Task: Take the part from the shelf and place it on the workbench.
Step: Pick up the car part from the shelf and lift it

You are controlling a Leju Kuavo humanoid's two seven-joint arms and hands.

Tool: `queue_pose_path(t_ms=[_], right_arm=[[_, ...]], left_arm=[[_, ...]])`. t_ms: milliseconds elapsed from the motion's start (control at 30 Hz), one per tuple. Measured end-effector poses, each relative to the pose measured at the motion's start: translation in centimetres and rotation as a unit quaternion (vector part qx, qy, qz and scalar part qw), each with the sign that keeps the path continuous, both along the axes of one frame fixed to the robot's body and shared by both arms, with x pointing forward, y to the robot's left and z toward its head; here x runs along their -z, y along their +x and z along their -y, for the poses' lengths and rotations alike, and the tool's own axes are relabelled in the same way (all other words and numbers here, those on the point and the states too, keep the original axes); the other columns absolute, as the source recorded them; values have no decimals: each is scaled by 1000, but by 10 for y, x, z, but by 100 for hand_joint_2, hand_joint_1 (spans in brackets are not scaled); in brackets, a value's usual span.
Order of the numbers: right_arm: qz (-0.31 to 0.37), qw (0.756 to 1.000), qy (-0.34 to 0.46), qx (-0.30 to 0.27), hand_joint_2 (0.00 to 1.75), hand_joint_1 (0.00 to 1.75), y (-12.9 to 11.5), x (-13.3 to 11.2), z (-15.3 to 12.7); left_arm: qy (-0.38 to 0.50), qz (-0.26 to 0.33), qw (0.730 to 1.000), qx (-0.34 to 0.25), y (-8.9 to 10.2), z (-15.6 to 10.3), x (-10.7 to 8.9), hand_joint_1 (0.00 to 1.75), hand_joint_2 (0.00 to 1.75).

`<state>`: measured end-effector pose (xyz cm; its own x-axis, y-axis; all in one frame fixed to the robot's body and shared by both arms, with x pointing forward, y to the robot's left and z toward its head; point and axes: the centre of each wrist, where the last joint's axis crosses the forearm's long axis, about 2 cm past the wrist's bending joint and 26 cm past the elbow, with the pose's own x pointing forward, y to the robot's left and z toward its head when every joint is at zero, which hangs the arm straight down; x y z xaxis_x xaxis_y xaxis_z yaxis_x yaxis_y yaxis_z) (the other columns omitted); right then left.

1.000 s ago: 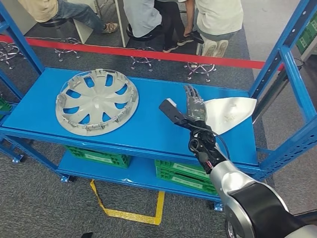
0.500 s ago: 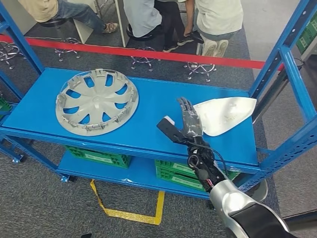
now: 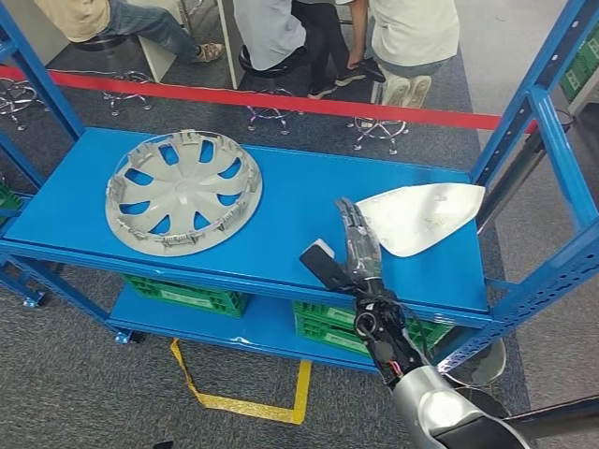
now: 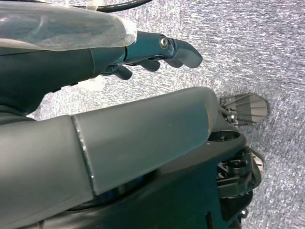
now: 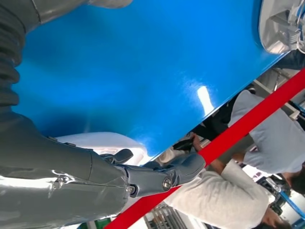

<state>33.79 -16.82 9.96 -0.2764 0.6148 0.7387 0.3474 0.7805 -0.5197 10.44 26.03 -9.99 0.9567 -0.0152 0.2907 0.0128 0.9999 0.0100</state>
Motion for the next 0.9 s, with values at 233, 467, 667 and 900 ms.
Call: queue_pose_path(t_ms=[233, 467, 667, 900], right_arm=[[12, 998, 58, 26, 175, 0, -3, 5, 8], [27, 994, 94, 52, 175, 0, -4, 14, 18], [38, 989, 120, 79, 175, 0, -2, 18, 26], [23, 984, 143, 102, 175, 0, -3, 23, 28]], left_arm=[[1, -2, 1000, 0, -2, 0, 1, 0, 0], [4, -2, 1000, 4, -3, 0, 1, 0, 0], [6, -2, 1000, 6, -3, 0, 1, 0, 0], [6, -2, 1000, 6, -3, 0, 1, 0, 0]])
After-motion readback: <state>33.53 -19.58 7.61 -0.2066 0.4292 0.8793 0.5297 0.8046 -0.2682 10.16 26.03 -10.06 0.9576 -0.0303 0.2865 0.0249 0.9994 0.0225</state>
